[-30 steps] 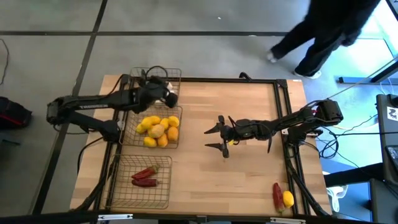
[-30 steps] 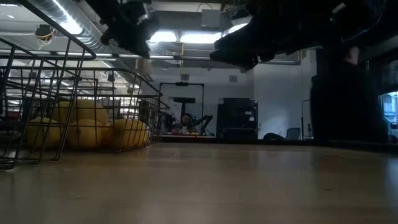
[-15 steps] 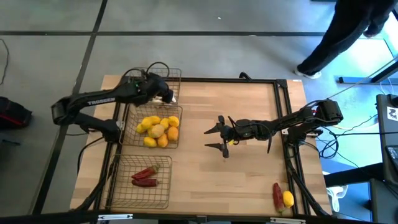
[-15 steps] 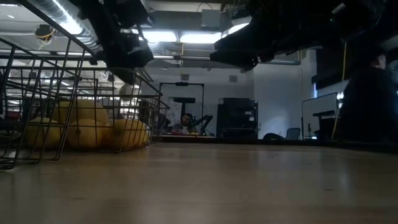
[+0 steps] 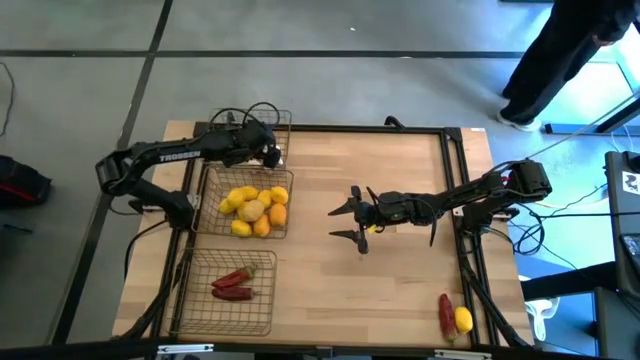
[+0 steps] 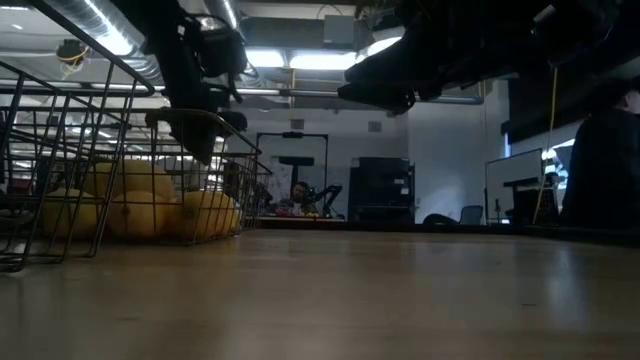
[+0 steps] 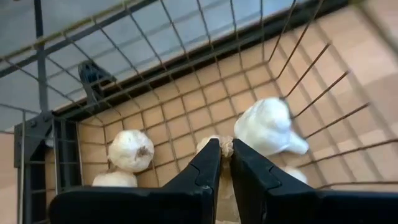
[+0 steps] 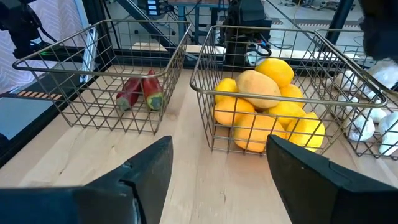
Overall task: Sort produce into baskets
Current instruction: Put the garlic in the top wire basket
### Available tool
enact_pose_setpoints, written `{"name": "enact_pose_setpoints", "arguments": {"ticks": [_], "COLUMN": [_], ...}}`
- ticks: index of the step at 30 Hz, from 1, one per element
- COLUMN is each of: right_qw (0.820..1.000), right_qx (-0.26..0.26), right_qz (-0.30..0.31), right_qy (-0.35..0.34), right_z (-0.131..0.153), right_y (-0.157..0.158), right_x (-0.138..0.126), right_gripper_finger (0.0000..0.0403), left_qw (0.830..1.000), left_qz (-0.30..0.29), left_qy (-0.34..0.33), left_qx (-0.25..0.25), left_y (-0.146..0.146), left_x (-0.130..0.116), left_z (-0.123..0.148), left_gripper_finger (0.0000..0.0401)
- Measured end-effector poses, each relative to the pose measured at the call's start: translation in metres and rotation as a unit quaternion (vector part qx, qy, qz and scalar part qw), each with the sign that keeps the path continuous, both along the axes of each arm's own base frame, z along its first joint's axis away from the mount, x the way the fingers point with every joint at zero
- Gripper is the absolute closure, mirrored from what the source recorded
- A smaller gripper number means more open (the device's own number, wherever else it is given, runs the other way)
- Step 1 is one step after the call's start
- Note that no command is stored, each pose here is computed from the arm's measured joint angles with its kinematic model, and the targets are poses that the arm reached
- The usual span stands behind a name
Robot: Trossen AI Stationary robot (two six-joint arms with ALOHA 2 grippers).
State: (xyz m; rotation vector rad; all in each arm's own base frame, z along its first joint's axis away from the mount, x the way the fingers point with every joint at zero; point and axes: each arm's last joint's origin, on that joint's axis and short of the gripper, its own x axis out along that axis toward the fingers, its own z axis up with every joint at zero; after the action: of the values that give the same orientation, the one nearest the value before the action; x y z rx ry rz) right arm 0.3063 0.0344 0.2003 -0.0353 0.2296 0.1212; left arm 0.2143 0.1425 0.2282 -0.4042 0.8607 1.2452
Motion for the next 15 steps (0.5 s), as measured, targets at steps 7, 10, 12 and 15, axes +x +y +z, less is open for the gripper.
{"name": "enact_pose_setpoints", "arguments": {"ticks": [7,10,12,15], "right_qw": [1.000,1.000,1.000,1.000], "right_qx": [0.000,0.000,0.000,0.000], "right_qz": [0.000,0.000,0.000,0.000], "right_qy": [0.001,0.001,0.001,0.001], "right_z": [0.000,0.000,0.000,0.000], "right_y": [0.000,0.000,0.000,0.000], "right_x": [0.000,0.000,0.000,0.000], "right_gripper_finger": [0.0148,0.0148,0.0148,0.0148], "left_qw": [1.000,0.999,0.999,0.999], "left_qz": [-0.003,-0.004,-0.008,-0.012], "left_qy": [0.027,0.032,0.035,0.038], "left_qx": [-0.015,-0.018,-0.019,-0.019], "left_y": [0.003,0.003,0.003,0.003], "left_x": [0.005,0.006,0.006,0.006], "left_z": [-0.013,-0.015,-0.015,-0.015], "left_gripper_finger": [0.0372,0.0369,0.0358,0.0327]}}
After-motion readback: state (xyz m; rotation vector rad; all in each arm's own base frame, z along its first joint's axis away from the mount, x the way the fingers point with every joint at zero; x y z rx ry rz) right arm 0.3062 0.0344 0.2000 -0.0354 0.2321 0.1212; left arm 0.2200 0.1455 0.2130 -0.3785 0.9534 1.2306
